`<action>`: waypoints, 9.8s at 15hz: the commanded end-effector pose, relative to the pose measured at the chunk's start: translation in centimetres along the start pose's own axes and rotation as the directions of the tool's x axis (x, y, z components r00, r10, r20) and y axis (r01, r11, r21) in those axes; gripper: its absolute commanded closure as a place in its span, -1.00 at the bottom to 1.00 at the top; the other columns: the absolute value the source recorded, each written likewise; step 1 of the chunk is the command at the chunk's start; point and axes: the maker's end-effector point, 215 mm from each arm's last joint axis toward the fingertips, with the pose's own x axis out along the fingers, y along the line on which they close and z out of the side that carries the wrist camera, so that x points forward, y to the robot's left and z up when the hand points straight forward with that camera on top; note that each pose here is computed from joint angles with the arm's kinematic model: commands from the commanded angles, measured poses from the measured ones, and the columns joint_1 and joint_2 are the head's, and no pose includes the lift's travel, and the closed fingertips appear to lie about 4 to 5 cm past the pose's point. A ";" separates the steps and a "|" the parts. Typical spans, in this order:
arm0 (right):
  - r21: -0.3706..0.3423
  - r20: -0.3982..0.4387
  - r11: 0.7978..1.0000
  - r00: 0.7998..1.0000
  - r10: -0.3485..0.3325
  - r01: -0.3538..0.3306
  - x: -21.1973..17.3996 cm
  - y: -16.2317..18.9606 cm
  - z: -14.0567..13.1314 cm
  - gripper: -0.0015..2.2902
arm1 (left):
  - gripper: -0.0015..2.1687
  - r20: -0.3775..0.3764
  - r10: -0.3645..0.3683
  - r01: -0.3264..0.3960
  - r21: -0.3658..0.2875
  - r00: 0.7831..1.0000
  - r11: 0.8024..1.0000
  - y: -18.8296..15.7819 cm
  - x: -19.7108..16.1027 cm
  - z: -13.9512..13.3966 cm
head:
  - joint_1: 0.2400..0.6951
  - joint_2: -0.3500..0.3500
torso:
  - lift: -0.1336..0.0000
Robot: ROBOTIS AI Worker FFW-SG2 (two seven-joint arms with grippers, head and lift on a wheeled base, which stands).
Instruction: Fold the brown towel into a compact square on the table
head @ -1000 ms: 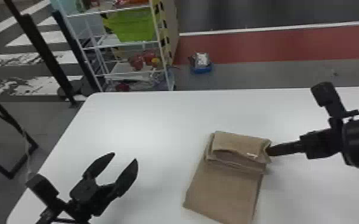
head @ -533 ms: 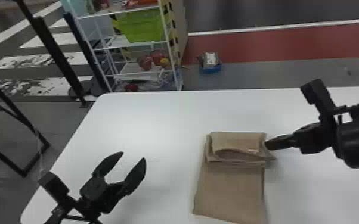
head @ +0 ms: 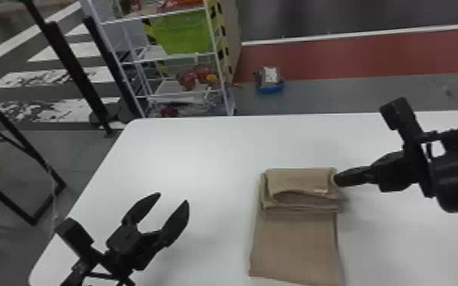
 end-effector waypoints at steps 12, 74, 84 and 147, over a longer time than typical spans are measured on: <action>-0.652 -0.066 0.739 0.958 -0.278 0.169 -9.8 4.4 0.6 -0.90 | -0.96 0.009 0.004 -0.004 0.000 1.000 1.000 0.3 -0.1 0.3 | 1.00 0.54 | -1.00; -0.668 -0.012 0.706 0.945 -0.326 0.235 -4.3 2.3 9.8 0.13 | -0.96 -0.285 -0.373 0.387 -0.011 0.883 0.922 -7.0 3.9 -5.0 | 1.00 0.63 | -1.00; -0.673 0.040 0.709 0.968 -0.249 0.210 -4.2 5.4 10.6 0.13 | -0.96 -0.295 -0.451 0.472 0.000 0.843 0.882 -12.5 12.2 -2.6 | 1.00 0.37 | -1.00; -0.749 0.035 0.662 0.999 0.002 0.025 -5.4 20.1 6.0 0.13 | -0.96 -0.427 -0.367 0.438 0.079 0.827 0.895 -3.8 12.4 -6.7 | 1.00 0.83 | -1.00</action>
